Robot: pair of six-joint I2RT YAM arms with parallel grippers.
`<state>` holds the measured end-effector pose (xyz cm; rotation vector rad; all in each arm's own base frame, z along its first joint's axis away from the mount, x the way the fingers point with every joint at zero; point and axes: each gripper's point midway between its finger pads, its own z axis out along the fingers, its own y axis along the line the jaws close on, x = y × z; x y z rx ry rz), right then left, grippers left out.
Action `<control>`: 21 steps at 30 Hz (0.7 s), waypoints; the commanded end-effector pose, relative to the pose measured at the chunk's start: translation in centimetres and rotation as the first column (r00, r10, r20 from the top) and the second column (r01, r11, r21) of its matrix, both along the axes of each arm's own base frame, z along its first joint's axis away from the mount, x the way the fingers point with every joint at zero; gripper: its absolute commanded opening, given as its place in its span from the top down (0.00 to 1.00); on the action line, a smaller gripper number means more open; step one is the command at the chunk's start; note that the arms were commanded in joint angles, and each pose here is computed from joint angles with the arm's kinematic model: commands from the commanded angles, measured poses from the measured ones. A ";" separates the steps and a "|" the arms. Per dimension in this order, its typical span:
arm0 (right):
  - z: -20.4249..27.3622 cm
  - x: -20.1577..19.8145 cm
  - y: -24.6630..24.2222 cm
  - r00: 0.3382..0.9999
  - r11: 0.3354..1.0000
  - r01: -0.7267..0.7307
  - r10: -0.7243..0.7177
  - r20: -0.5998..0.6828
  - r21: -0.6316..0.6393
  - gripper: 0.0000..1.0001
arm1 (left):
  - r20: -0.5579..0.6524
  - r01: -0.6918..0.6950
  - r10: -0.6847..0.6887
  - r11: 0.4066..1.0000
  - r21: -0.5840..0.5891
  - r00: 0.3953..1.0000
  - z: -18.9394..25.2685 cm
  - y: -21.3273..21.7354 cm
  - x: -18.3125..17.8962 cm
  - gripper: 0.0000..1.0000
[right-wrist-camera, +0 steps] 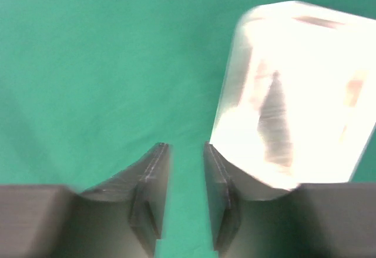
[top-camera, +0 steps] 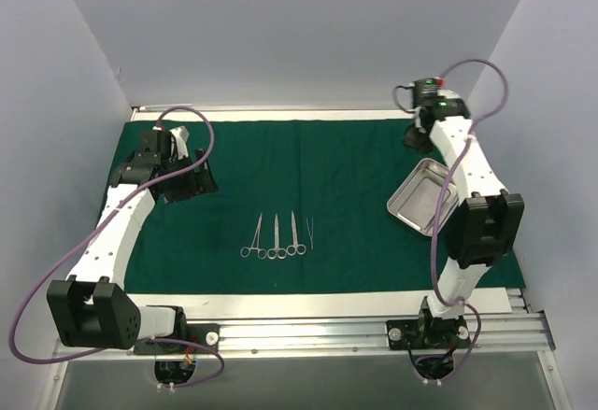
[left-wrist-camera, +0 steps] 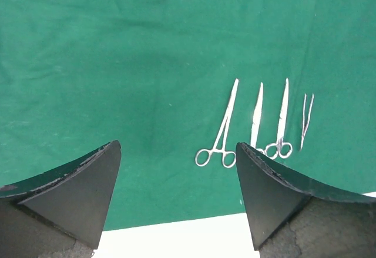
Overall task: Open and lay out the surgical kit
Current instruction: Pick up the medical item from the container.
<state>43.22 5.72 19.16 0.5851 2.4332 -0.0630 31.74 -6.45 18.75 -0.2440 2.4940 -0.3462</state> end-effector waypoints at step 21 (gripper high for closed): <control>-12.9 -12.8 -11.9 0.831 0.953 0.280 -0.300 -0.468 -0.113 0.76 | -0.035 0.089 -0.094 0.987 -0.137 0.995 -2.2 -2.9 1.9 0.19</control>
